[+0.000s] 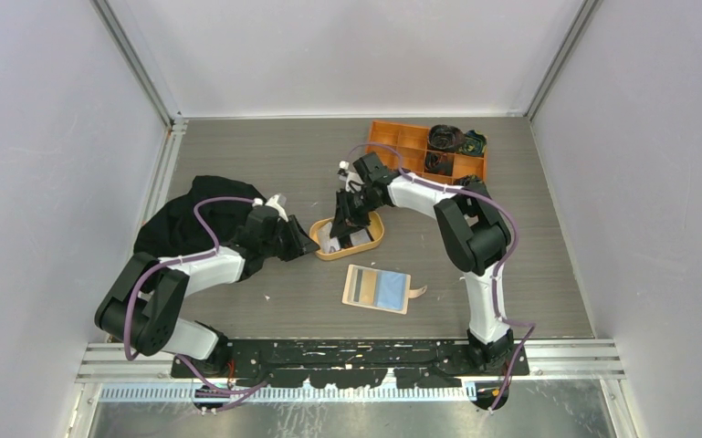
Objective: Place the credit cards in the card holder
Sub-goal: Pick up the credit card from the storage box.
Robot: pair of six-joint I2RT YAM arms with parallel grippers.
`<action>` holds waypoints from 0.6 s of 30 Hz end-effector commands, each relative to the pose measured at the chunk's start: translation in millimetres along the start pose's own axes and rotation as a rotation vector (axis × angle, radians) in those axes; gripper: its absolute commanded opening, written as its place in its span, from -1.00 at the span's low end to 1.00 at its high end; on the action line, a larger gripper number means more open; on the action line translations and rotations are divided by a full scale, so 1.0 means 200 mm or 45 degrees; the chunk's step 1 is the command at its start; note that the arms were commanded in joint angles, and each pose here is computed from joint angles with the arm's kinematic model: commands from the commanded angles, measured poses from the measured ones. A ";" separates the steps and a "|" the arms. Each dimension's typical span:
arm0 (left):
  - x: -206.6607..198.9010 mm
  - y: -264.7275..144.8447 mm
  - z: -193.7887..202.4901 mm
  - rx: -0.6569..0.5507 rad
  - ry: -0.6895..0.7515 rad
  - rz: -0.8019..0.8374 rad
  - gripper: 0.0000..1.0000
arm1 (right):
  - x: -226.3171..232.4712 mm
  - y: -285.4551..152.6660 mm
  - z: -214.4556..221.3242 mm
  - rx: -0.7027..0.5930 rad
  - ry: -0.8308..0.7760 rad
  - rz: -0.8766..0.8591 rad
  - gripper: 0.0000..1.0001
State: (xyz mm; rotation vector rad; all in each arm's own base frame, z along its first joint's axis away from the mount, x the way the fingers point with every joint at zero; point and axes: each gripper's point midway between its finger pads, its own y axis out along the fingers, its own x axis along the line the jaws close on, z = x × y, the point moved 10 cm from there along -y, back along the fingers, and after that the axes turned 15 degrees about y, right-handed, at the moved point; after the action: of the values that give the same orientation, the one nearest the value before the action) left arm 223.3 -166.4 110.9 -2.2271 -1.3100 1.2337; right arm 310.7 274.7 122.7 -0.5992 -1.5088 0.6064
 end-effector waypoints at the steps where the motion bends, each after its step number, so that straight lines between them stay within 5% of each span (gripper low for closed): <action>1: -0.08 0.00 -0.09 -0.071 0.024 0.105 -0.50 | 0.03 -0.01 0.00 0.037 0.008 -0.082 -0.50; 18: -0.10 0.02 -0.10 -0.076 -0.003 0.175 -0.51 | 0.07 0.01 -0.03 0.093 0.015 -0.110 -0.40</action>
State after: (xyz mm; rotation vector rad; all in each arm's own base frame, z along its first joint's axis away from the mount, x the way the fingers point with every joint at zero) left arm 225.5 -171.0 112.2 -2.2459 -1.2704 1.2779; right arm 312.4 277.8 112.6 -0.5117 -1.4373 0.6065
